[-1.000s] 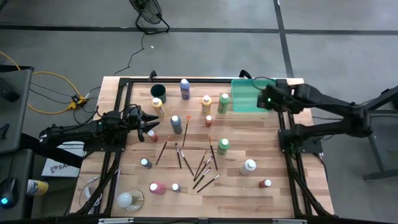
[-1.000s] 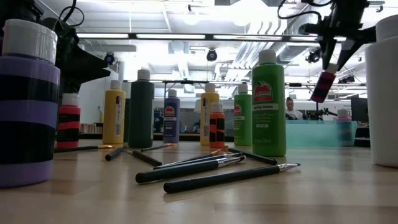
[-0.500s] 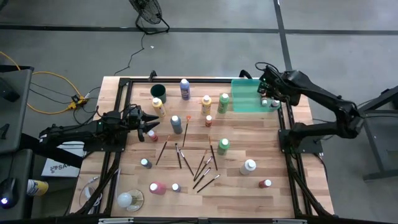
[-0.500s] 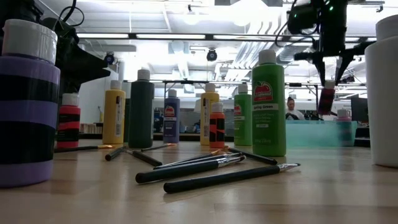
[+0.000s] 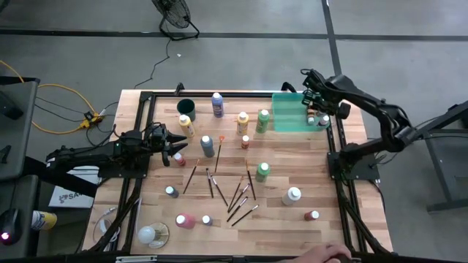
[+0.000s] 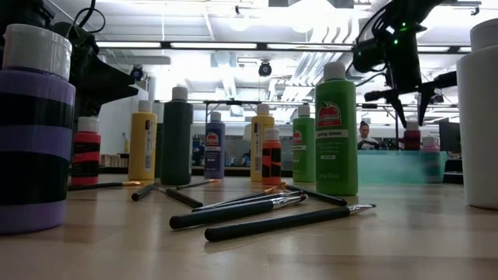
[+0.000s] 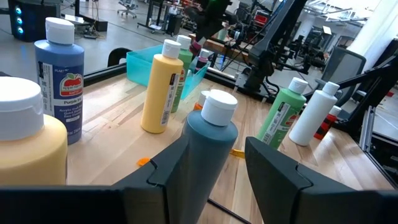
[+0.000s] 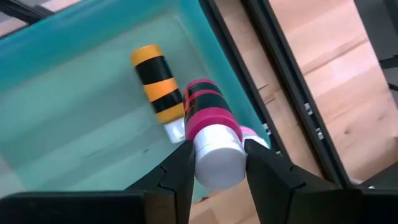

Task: Pick & Place Paint Supplies
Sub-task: Put the small pink paint bottle into the green bin

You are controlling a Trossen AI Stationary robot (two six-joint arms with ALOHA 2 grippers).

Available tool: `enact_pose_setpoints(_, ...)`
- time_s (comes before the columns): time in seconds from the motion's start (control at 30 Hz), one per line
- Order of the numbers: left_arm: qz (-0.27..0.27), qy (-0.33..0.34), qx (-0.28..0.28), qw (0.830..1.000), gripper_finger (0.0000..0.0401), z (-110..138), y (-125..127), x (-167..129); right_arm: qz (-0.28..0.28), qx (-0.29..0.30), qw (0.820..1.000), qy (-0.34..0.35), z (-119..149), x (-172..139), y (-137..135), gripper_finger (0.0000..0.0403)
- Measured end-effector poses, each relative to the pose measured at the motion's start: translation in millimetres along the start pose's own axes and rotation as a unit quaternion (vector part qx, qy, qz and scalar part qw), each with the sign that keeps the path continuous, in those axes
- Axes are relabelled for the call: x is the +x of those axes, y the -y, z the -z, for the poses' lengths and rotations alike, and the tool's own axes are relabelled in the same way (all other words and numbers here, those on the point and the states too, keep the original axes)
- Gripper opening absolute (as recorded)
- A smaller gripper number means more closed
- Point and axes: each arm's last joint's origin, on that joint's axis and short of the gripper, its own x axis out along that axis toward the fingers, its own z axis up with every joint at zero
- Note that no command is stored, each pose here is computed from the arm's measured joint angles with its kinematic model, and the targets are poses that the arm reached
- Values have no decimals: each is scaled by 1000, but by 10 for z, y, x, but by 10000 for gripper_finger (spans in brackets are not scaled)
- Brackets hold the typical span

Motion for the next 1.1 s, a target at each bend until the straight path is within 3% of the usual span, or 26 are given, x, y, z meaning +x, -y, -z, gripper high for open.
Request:
enact_pose_setpoints(0.47, 0, 0, 0, 1000, 152, 0, 0, 0, 25, 8, 999, -42, -110, 204, -6, 123)
enact_pose_setpoints(1.1, 0, 0, 0, 1000, 152, 0, 0, 0, 36, 17, 998, -42, -187, 255, 54, 140)
